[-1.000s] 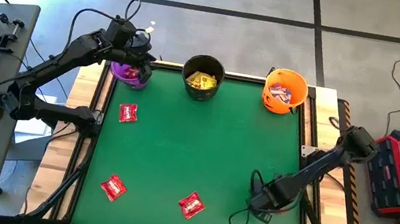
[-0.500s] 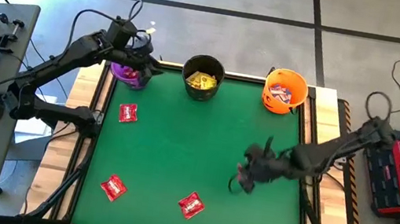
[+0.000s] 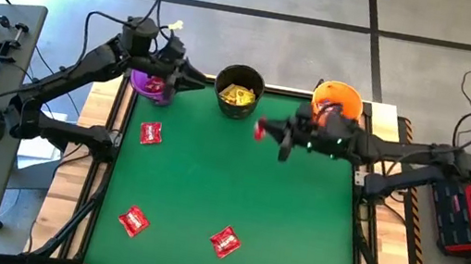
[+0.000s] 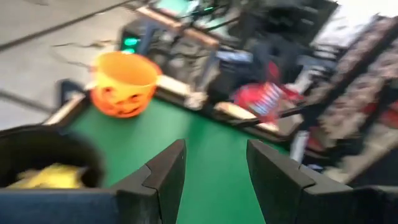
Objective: Sort candy by brand, put in halloween buckets
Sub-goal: Put the red candy pack into the violet bucket
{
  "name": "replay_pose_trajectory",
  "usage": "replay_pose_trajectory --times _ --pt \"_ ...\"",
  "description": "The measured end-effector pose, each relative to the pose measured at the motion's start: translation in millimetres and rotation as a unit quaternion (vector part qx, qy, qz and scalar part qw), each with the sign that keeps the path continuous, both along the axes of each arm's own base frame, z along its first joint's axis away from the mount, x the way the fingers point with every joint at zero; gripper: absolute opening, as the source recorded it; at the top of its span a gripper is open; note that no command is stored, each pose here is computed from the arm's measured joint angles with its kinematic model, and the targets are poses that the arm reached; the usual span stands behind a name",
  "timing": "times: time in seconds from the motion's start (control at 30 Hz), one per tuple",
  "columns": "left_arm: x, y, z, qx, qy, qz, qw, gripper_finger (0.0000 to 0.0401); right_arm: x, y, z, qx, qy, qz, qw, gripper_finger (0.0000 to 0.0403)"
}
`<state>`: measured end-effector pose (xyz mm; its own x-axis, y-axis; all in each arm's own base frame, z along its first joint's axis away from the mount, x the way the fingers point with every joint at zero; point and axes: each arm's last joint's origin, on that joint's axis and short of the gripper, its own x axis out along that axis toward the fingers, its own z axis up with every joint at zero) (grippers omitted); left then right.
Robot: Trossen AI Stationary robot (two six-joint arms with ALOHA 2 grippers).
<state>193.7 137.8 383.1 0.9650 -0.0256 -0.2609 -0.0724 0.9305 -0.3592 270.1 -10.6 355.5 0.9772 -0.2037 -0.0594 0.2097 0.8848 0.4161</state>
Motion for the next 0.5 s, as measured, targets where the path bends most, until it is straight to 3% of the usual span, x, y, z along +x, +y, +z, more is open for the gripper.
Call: replay_pose_trajectory --times 0.23,0.5 --pt "17.4 2.3 5.0 -0.082 -0.05 -0.049 0.994 0.0164 -5.1 -28.8 29.9 -0.054 -0.147 0.02 0.987 0.0" --pt "58.4 6.2 6.9 -0.166 -0.119 -0.099 0.974 0.0205 -12.2 -35.7 46.1 -0.113 -0.226 0.029 0.967 0.0"
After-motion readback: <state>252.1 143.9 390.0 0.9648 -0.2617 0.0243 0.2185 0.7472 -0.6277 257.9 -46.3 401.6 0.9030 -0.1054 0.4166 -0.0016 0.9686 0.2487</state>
